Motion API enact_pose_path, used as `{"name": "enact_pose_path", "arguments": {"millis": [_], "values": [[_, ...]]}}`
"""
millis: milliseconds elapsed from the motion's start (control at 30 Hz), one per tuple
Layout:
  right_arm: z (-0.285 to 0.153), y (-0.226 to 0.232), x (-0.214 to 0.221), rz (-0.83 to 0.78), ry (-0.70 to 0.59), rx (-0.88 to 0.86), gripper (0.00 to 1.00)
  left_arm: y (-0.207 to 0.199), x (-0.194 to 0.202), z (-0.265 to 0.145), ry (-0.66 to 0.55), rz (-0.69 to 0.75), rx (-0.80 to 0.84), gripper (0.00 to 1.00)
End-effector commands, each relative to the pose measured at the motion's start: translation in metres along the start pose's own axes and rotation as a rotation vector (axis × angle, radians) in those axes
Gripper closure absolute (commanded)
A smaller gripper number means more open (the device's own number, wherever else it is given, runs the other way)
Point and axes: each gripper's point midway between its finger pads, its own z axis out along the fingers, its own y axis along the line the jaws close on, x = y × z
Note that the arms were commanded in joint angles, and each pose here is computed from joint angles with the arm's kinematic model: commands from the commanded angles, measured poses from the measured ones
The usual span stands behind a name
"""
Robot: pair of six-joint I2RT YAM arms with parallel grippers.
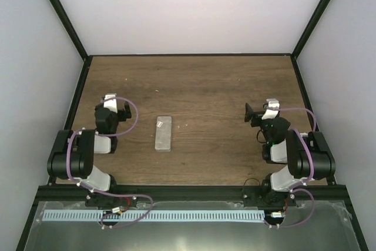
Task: Organize the sunglasses
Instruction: Reset both arms
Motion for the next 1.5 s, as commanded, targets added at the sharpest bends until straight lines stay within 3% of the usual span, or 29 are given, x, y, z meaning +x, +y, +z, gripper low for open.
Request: {"name": "enact_pose_path", "arguments": {"millis": [0,200,1467], "values": [[0.008,0.005,-0.026,-0.063,-0.083,-0.009,0.0,-0.001,-0.023,-0.004,-0.11,-0.018,0.021,0.0],[0.013,0.031,-0.021,-0.14,-0.061,-0.142,0.0,-0.001,-0.02,-0.002,-0.109,-0.014,0.026,0.0],[0.022,0.017,-0.02,-0.098,-0.036,-0.073,0.0,-0.004,-0.021,-0.001,-0.103,-0.007,0.026,0.0]]}}
